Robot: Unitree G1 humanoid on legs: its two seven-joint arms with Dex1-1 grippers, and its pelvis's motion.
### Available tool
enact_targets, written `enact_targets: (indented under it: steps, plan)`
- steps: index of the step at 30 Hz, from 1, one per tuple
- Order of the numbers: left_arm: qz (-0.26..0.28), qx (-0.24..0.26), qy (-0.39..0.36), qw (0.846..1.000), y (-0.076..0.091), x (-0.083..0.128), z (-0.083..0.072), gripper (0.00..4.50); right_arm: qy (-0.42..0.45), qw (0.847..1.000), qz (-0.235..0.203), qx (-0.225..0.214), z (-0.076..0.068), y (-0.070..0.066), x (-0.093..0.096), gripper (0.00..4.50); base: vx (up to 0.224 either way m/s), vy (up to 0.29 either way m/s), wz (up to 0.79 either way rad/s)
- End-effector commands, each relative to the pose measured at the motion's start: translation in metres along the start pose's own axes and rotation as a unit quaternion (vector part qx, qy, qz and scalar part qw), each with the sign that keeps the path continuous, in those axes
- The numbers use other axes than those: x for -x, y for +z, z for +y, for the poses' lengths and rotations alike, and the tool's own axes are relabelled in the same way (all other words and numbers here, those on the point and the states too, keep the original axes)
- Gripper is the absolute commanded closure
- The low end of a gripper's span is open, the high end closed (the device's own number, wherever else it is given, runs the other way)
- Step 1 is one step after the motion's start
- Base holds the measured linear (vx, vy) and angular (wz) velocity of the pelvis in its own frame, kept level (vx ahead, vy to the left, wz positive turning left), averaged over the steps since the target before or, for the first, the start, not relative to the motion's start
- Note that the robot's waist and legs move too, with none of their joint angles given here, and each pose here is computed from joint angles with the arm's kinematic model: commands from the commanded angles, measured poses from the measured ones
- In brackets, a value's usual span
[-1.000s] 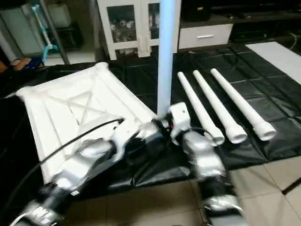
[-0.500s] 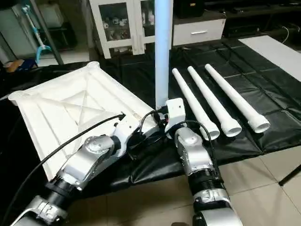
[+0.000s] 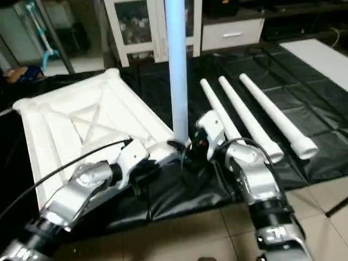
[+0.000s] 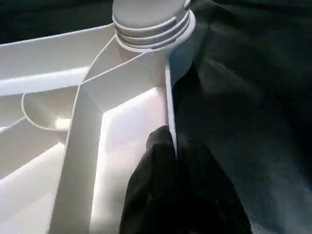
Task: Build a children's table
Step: Rotate leg to tighten
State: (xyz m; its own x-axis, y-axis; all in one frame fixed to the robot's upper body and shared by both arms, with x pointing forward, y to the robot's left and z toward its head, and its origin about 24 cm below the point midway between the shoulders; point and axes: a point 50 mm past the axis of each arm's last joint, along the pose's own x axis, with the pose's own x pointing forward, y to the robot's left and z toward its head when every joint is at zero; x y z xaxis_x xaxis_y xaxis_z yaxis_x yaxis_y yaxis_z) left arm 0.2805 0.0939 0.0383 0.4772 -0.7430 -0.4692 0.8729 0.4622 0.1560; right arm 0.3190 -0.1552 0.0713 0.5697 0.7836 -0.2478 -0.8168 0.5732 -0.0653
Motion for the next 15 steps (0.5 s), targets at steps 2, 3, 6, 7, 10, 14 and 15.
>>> enact_targets:
  steps: [2, 3, 6, 7, 10, 14, 15]
  plan:
    - [0.037, 0.003, -0.069, 0.997, -0.017, 0.001, -0.019, 4.50, 0.021, 0.999, 0.029, 0.021, -0.002, -0.003, 0.006, 0.43, 0.000, 0.000, 0.00]
    - [0.036, 0.002, -0.078, 0.996, -0.017, 0.001, -0.021, 4.50, 0.025, 0.999, 0.032, 0.021, -0.003, -0.004, 0.007, 0.43, 0.000, 0.000, 0.00]
    - [0.033, -0.001, -0.097, 0.995, -0.016, 0.002, -0.025, 4.50, 0.029, 0.999, 0.037, 0.021, -0.005, -0.004, 0.009, 0.43, 0.000, 0.000, 0.00]
    - [0.031, -0.002, -0.107, 0.994, -0.016, 0.003, -0.027, 4.50, 0.034, 0.999, 0.037, 0.020, -0.006, -0.004, 0.010, 0.43, 0.000, 0.000, 0.00]
    - [0.032, -0.003, -0.119, 0.992, -0.016, 0.004, -0.030, 4.50, 0.053, 0.998, 0.042, 0.017, -0.008, -0.006, 0.013, 0.43, 0.000, 0.000, 0.00]
    - [0.033, -0.003, -0.120, 0.992, -0.016, 0.006, -0.030, 4.50, 0.077, 0.995, 0.058, 0.021, -0.008, -0.011, 0.018, 0.76, 0.000, 0.000, 0.00]
    - [0.034, -0.003, -0.120, 0.992, -0.016, 0.006, -0.029, 4.50, 0.083, 0.995, 0.059, 0.019, -0.009, -0.011, 0.019, 0.76, 0.000, 0.000, 0.00]
